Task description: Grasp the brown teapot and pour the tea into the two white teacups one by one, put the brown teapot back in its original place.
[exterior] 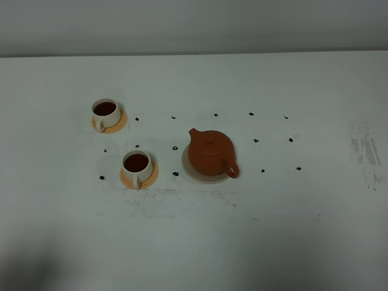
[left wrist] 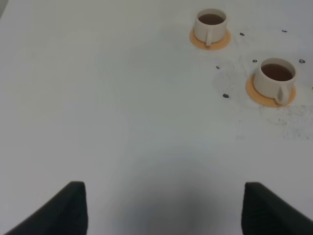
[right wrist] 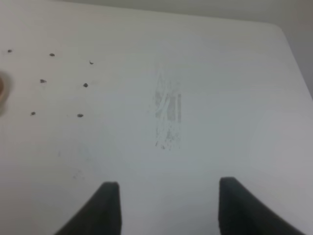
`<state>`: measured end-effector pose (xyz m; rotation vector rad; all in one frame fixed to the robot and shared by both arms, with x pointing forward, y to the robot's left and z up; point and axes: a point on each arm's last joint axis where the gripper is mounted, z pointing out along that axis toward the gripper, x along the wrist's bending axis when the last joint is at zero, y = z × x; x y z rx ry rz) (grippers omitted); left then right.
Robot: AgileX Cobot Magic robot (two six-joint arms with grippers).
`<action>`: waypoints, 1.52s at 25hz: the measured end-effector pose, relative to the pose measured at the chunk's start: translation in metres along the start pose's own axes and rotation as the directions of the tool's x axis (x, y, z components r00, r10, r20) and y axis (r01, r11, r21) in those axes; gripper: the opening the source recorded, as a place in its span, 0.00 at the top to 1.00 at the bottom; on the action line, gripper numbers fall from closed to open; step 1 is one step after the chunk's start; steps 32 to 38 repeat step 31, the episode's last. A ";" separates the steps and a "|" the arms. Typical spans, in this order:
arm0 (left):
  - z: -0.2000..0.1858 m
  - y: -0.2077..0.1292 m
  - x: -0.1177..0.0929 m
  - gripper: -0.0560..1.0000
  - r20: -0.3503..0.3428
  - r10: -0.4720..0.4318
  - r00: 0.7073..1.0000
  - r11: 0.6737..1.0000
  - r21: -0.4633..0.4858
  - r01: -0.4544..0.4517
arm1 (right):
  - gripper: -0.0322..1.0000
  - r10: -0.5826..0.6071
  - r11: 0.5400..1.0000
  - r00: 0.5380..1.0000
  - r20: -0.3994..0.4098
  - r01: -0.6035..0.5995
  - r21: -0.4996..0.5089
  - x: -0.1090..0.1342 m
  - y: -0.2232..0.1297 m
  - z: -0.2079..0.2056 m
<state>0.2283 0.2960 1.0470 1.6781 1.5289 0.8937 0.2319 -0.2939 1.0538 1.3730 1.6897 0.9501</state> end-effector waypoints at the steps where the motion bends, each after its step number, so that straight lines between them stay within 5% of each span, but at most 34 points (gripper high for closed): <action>1: 0.000 0.000 0.000 0.32 0.000 0.000 1.000 1.000 0.000 0.000 | 0.52 0.000 1.000 1.000 0.000 0.000 0.000 0.000 0.000 0.000; 38: 0.000 0.000 0.000 0.32 0.000 0.000 1.000 1.000 0.001 0.000 | 0.52 0.000 1.000 1.000 0.000 0.000 0.000 0.000 0.000 0.000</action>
